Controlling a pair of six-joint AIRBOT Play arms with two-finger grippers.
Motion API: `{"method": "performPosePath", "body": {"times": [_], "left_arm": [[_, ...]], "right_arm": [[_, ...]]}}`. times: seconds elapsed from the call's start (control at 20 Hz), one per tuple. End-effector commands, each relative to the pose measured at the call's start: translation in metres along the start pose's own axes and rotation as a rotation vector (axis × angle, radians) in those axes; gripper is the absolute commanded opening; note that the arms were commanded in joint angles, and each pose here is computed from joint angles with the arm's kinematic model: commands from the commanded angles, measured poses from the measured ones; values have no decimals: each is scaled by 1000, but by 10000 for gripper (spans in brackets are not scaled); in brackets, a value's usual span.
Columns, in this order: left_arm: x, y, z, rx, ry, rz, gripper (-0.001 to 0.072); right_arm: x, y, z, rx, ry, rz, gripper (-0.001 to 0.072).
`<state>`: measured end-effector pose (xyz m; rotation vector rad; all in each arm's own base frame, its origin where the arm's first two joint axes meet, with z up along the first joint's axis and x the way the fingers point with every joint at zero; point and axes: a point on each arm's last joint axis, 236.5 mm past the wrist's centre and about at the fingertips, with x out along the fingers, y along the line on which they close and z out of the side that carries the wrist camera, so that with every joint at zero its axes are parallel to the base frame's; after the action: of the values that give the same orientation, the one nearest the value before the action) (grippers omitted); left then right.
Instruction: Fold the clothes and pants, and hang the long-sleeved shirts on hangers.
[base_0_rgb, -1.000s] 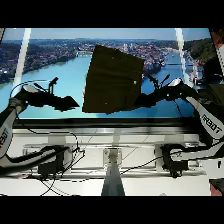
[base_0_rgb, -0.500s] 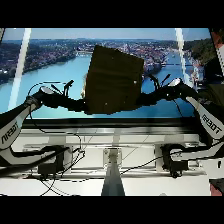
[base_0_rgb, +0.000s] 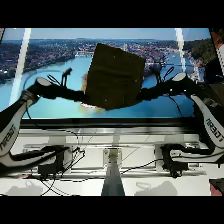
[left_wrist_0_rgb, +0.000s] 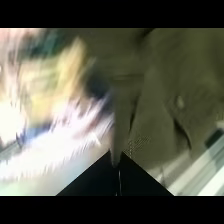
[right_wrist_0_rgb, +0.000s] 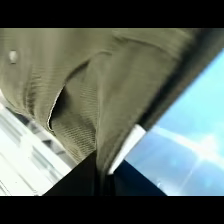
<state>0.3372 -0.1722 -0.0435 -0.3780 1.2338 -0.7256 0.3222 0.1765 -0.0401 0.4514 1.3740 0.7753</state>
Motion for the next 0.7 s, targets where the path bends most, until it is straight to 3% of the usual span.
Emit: {"method": "performPosePath", "body": {"times": [0.0, 0.15, 0.3, 0.5, 0.65], "left_arm": [[-72, -59, 73, 213, -234, 24, 8], [-172, -139, 112, 429, -521, 74, 8], [-280, -215, 102, 597, -845, 143, 8], [-382, -291, 33, 779, -1172, 238, 8], [-410, -314, -11, 819, -1268, 276, 7]], "right_arm": [[-54, 80, 42, -159, -150, 114, 45], [-128, 192, 66, -326, -344, 320, 45], [-202, 288, 45, -517, -508, 453, 45], [-249, 364, -29, -686, -594, 483, 45], [-263, 388, -55, -653, -679, 442, 44]]}}
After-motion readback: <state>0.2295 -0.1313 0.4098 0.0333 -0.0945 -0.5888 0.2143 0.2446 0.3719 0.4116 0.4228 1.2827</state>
